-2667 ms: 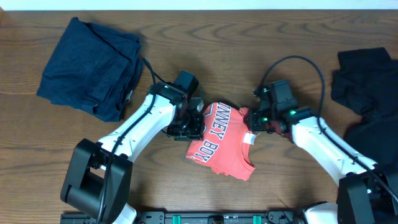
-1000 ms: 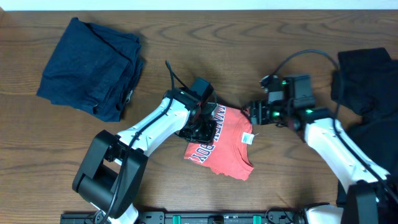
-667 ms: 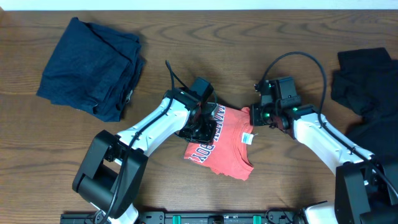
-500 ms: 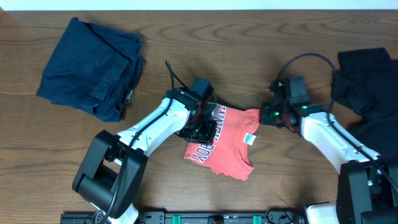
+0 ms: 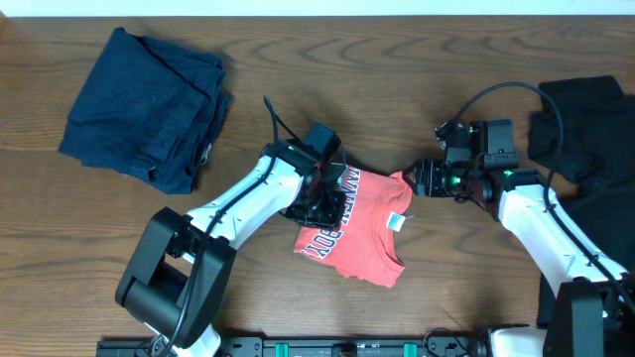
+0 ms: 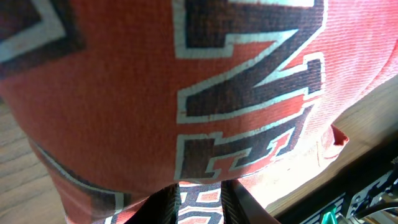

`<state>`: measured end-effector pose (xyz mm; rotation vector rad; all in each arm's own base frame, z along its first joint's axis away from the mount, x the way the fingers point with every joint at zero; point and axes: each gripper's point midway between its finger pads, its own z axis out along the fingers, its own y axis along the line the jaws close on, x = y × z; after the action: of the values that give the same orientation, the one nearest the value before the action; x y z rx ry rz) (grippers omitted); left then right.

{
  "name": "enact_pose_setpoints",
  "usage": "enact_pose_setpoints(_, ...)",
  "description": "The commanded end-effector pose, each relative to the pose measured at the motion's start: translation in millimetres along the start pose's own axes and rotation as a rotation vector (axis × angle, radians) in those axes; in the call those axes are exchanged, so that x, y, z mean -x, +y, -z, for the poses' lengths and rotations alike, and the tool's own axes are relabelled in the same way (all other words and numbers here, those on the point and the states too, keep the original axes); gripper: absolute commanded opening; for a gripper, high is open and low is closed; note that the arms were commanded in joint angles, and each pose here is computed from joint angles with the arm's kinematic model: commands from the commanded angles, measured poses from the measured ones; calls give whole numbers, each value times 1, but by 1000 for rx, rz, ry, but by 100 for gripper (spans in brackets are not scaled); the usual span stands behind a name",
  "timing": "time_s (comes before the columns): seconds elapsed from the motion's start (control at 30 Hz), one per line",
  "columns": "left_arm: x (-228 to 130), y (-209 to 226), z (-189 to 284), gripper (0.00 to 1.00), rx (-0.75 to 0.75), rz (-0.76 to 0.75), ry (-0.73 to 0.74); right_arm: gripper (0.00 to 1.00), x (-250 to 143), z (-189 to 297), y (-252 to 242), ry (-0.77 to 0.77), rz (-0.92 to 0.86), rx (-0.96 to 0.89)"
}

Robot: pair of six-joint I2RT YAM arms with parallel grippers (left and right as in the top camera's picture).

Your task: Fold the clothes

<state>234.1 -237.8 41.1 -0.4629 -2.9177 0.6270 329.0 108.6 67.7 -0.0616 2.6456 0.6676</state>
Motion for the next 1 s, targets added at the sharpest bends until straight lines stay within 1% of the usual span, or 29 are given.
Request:
enact_pose_setpoints(0.0, 1, 7, -3, 25, 29, -7, -2, 58, -6, -10, 5, 31, 67, -12)
enact_pose_setpoints(0.1, 1, 8, -3, 25, 29, -6, -1, 47, -12, -22, 3, 61, 67, -22)
enact_pose_setpoints(0.17, 1, 7, -3, 25, 29, -6, -1, 42, -10, -28, -3, 57, 41, -46)
enact_pose_setpoints(0.23, 1, 7, -3, 25, 29, -6, -1, 33, -7, -31, -5, 47, 14, -46)
enact_pose_setpoints(0.27, 1, 8, -3, 25, 29, -6, -1, 29, -6, -31, -6, 42, -8, -48)
enact_pose_setpoints(0.33, 1, 8, -3, 25, 29, -6, -1, 19, -4, -31, -8, 33, -56, -50)
enact_pose_setpoints(0.37, 1, 8, -3, 25, 29, -6, -1, 10, -3, -30, -9, 31, -80, -52)
enact_pose_setpoints(0.4, 1, 8, -3, 25, 29, -6, -1, 4, -3, -30, -11, 29, -123, -52)
enact_pose_setpoints(0.43, 1, 8, -3, 25, 29, -6, -1, 1, -4, -29, -10, 33, -173, -35)
enact_pose_setpoints(0.63, 0, 8, -3, 24, 30, -4, 3, 1, 0, -15, 13, 72, -334, 211)
enact_pose_setpoints(0.83, -2, 9, -3, 24, 32, 0, 9, 1, 9, 8, 2, 60, -449, 346)
enact_pose_setpoints(0.9, -1, 9, -3, 24, 32, 1, 9, 1, 5, 13, -7, 74, -507, 345)
enact_pose_setpoints(0.93, -1, 9, -3, 24, 32, 2, 9, 2, 1, 14, -11, 83, -528, 332)
enact_pose_setpoints(0.97, -1, 9, -3, 24, 32, 2, 9, 14, -4, 15, -16, 97, -550, 315)
